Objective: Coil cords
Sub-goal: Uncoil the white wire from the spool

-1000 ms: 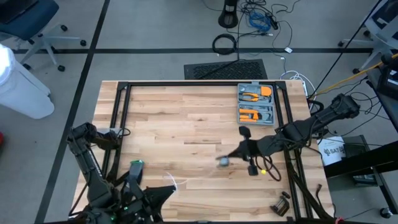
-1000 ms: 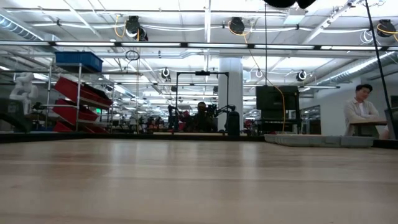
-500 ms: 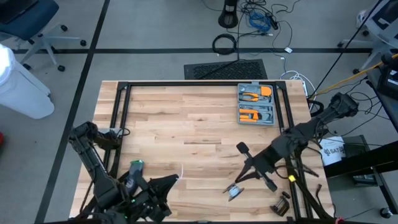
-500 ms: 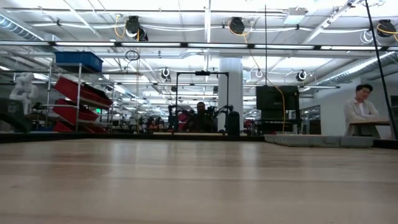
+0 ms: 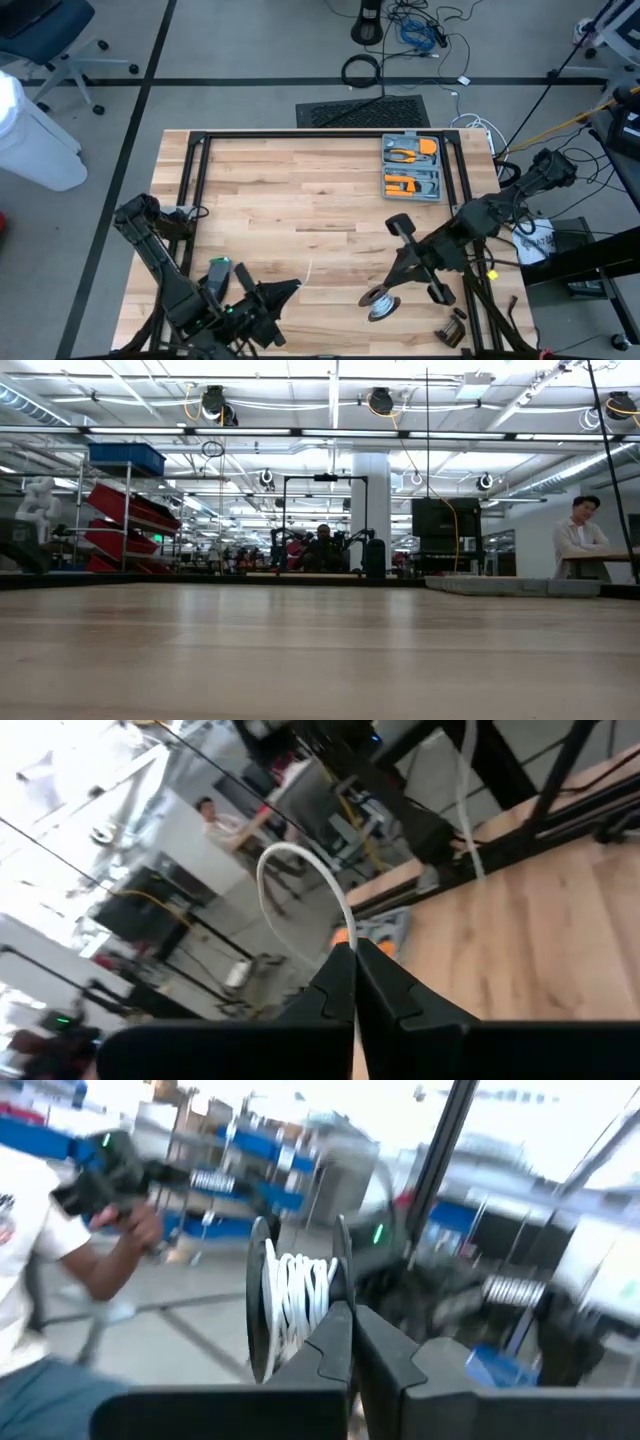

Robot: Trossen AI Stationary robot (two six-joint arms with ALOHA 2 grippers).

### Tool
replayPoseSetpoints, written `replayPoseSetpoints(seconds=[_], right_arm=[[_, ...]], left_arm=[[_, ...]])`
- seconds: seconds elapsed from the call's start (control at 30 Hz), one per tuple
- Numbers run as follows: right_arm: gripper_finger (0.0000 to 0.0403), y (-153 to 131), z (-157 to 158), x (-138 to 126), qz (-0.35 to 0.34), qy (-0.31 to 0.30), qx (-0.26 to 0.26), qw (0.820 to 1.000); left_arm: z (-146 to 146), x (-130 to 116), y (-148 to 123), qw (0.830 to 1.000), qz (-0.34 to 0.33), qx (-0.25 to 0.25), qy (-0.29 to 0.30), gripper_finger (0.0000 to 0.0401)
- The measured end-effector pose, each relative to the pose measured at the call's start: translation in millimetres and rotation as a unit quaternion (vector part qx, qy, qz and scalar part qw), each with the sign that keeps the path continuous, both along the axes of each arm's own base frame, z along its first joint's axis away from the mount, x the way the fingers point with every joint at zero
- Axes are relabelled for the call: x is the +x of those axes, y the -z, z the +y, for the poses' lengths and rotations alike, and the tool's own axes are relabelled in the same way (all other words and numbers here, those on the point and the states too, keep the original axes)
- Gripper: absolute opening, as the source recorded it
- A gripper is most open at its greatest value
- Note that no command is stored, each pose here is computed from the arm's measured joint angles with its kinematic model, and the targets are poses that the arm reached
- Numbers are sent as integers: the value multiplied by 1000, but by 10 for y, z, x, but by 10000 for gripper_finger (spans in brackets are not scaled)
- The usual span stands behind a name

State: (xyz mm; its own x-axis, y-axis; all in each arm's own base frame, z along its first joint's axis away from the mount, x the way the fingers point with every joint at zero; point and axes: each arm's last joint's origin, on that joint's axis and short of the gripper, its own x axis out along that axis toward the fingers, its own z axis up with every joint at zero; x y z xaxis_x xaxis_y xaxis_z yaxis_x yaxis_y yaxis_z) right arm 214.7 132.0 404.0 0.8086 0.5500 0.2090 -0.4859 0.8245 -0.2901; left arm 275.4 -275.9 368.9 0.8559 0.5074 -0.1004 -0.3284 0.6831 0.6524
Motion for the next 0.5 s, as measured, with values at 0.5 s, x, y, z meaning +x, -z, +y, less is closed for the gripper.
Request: replayPoseSetpoints(seconds=[0.5], right_arm=[[0,-182,-331,85,-109,306,-64,943]], left_arm=[[159,186,206,988,59,-123,75,2]])
